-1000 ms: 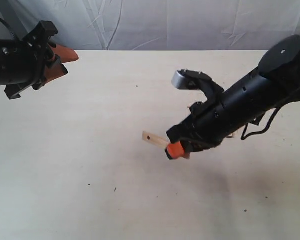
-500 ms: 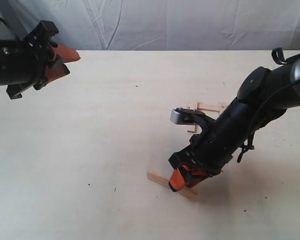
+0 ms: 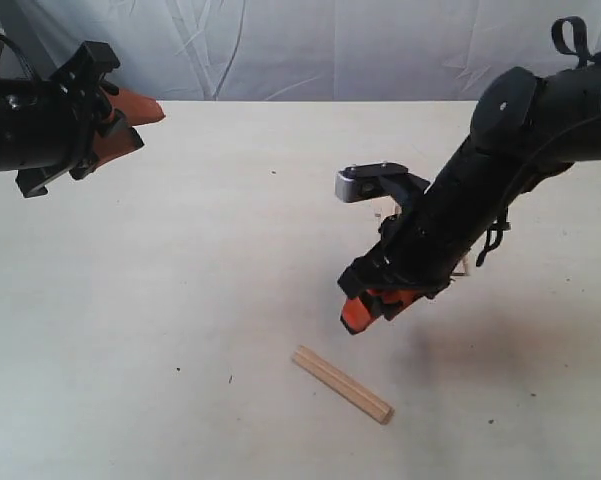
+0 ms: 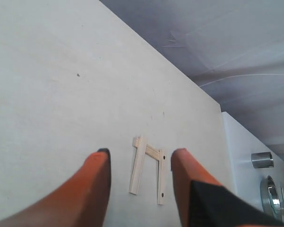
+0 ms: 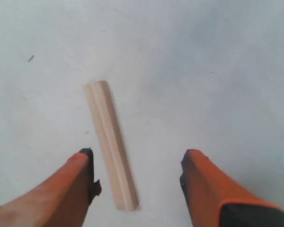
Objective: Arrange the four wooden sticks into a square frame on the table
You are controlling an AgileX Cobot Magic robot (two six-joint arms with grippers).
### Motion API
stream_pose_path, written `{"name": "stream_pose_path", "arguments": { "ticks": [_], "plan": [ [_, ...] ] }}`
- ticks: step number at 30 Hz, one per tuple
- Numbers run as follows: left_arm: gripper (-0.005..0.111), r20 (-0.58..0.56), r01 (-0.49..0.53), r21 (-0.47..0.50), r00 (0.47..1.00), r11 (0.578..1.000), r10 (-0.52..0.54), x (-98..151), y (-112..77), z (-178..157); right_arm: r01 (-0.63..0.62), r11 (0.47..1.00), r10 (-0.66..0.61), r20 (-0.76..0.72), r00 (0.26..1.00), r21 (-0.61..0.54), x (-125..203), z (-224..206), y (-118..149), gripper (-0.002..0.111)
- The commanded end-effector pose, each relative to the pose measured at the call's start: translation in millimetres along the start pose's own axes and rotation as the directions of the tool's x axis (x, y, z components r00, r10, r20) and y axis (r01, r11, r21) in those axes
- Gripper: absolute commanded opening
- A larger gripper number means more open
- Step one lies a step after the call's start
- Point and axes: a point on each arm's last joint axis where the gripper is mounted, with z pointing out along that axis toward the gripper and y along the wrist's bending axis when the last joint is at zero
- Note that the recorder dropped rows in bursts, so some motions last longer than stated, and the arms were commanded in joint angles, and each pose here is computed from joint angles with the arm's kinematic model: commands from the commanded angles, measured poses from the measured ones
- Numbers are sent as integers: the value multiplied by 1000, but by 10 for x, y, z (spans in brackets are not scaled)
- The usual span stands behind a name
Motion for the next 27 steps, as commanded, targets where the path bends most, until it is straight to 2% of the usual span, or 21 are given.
{"name": "stream_pose_path", "arguments": {
  "ticks": [1, 8, 11, 27],
  "plan": [
    [42, -4, 3, 7, 1000, 1000, -3, 15, 4, -3, 83, 996, -81, -61, 995, 27, 13, 127, 257, 54],
    [42, -4, -7, 7, 1000, 1000, 7, 15, 4, -3, 224, 952, -189, -172, 967, 208, 89, 362, 600, 54],
    [42, -4, -18, 7, 1000, 1000, 18, 15, 4, -3, 244, 948, -208, -181, 961, 203, 110, 410, 672, 54],
    [42, 1, -11, 9, 1000, 1000, 11, 10, 2, -3, 148, 977, -121, -176, 977, 151, 96, 652, 630, 54]
  ]
}}
